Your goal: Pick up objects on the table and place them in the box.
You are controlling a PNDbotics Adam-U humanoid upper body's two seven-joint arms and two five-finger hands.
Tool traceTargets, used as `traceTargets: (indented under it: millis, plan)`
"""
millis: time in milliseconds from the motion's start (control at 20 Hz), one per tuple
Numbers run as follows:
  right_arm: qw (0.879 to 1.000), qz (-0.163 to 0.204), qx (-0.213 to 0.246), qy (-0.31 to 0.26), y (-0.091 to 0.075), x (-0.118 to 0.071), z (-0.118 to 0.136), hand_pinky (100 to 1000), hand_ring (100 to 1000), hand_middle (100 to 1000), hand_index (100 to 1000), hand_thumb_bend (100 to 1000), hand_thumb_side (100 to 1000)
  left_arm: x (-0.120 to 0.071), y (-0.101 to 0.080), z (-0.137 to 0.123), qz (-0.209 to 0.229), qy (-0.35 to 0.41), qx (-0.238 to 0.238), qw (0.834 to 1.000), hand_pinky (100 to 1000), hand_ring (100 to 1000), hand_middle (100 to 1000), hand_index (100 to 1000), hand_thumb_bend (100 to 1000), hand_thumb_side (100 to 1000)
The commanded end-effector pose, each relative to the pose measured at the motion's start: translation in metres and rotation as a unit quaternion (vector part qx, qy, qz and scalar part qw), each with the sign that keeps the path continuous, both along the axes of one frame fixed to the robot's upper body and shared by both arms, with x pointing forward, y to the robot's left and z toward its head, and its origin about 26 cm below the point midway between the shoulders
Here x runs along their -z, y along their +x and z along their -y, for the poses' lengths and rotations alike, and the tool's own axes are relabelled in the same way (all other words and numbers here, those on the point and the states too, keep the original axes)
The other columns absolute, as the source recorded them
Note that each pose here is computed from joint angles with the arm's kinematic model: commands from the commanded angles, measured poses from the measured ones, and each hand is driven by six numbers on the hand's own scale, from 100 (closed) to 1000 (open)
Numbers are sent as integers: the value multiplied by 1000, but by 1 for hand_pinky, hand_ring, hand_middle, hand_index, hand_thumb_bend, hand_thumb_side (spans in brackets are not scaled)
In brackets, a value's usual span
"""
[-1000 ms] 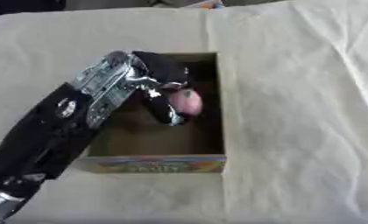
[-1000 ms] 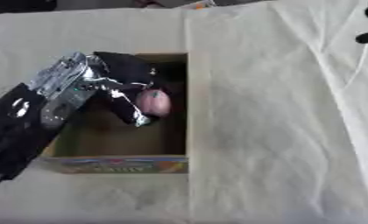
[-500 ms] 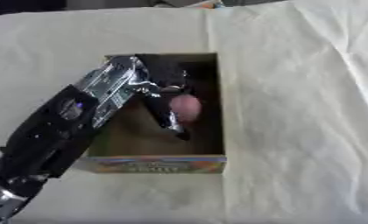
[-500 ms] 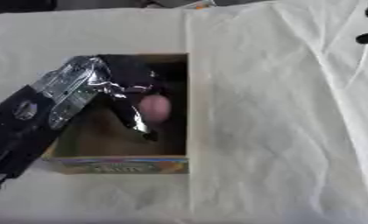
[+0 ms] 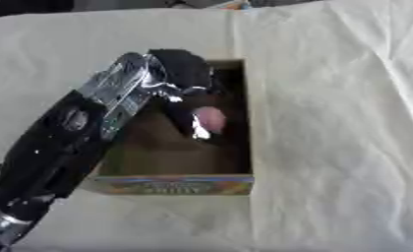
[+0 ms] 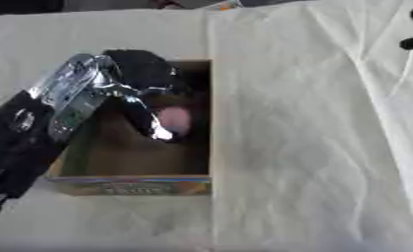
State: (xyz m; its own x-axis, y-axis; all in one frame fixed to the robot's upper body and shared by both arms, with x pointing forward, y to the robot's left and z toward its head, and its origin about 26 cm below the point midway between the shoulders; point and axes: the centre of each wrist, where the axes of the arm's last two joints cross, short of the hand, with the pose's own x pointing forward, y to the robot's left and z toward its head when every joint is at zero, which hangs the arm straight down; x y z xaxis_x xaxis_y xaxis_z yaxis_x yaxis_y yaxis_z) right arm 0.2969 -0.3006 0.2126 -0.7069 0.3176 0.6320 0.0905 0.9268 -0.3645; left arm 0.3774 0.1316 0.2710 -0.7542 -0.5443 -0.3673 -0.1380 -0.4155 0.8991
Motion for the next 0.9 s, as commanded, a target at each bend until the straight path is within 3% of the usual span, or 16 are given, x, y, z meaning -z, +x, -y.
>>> traceTargets:
  millis: [50,250,500,700,900]
  plan:
    - [1000,13,6,-3,-3,-7,3,655,823,745,832,100,1000,-35,-20,-11,21,-73,25,997,488,657,658,865,205,754]
    - [1000,16,10,-1,-3,-8,4,654,822,745,831,100,1000,-60,-43,-34,48,-191,18,980,495,637,648,865,100,724]
    - [999,27,18,4,-3,-10,7,653,820,742,830,100,1000,-70,-62,-65,80,-330,-4,941,514,600,635,898,100,748]
    - [998,45,30,17,-3,-15,10,652,814,738,828,100,1000,-63,-66,-94,76,-542,13,837,530,579,614,898,100,809]
    - [997,67,37,33,-3,-19,12,649,806,730,826,100,1000,-54,-69,-112,82,-671,43,736,545,573,608,896,100,881]
